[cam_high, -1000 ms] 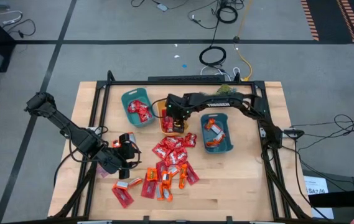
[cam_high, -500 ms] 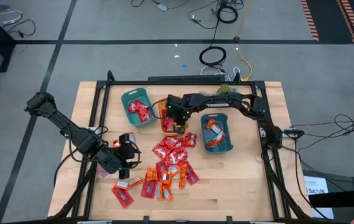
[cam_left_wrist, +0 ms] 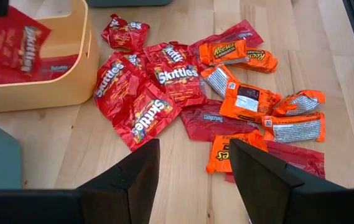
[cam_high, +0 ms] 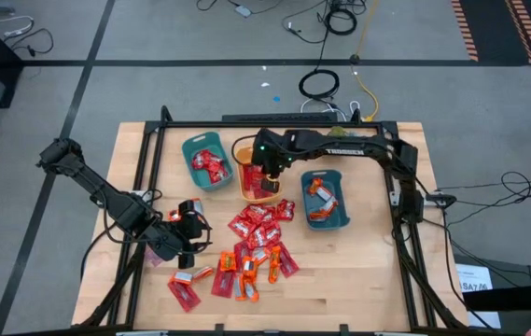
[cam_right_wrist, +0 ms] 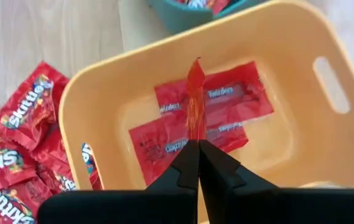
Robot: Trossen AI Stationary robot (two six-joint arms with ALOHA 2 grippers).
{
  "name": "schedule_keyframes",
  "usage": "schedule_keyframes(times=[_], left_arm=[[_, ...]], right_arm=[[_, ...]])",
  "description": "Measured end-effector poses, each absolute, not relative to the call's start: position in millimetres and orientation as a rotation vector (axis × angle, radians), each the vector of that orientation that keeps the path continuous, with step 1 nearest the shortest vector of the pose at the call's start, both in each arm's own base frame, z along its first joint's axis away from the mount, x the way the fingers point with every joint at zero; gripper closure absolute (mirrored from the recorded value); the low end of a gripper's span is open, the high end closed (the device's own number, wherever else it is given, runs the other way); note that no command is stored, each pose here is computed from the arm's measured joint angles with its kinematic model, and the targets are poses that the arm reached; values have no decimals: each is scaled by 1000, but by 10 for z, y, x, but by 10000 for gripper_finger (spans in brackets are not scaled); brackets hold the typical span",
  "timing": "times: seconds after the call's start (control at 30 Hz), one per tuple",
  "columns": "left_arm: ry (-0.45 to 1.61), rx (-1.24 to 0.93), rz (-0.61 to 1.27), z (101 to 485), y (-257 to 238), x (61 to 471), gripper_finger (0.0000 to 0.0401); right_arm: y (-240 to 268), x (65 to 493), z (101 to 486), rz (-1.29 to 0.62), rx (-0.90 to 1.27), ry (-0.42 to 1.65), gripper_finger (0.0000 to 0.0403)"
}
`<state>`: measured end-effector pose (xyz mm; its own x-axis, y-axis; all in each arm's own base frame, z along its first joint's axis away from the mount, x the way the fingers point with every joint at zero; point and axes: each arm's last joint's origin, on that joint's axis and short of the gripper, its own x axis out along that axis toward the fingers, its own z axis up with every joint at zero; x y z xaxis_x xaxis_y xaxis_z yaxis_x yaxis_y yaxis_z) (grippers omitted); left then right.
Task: Sort candy
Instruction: Put the red pack of candy into the light blue bin
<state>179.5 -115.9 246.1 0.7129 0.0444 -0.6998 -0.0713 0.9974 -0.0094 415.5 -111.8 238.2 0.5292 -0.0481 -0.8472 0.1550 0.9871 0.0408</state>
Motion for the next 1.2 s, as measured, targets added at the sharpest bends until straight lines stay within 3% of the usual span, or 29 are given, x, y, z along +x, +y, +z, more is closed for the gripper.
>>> schedule_keyframes(times=[0.23, 0.8, 1.2], left_arm=[[774, -37, 64, 2461, -1159, 1795, 197], [774, -37, 64, 2461, -1159, 1795, 197], [773, -38, 64, 2462, -1159, 1796, 197]], right_arm=[[-1114, 4079, 2640, -192, 70, 936, 403], [-1138, 4311, 3074, -216, -6, 468, 403], [-1264, 4921, 2925, -204, -2, 444, 403]])
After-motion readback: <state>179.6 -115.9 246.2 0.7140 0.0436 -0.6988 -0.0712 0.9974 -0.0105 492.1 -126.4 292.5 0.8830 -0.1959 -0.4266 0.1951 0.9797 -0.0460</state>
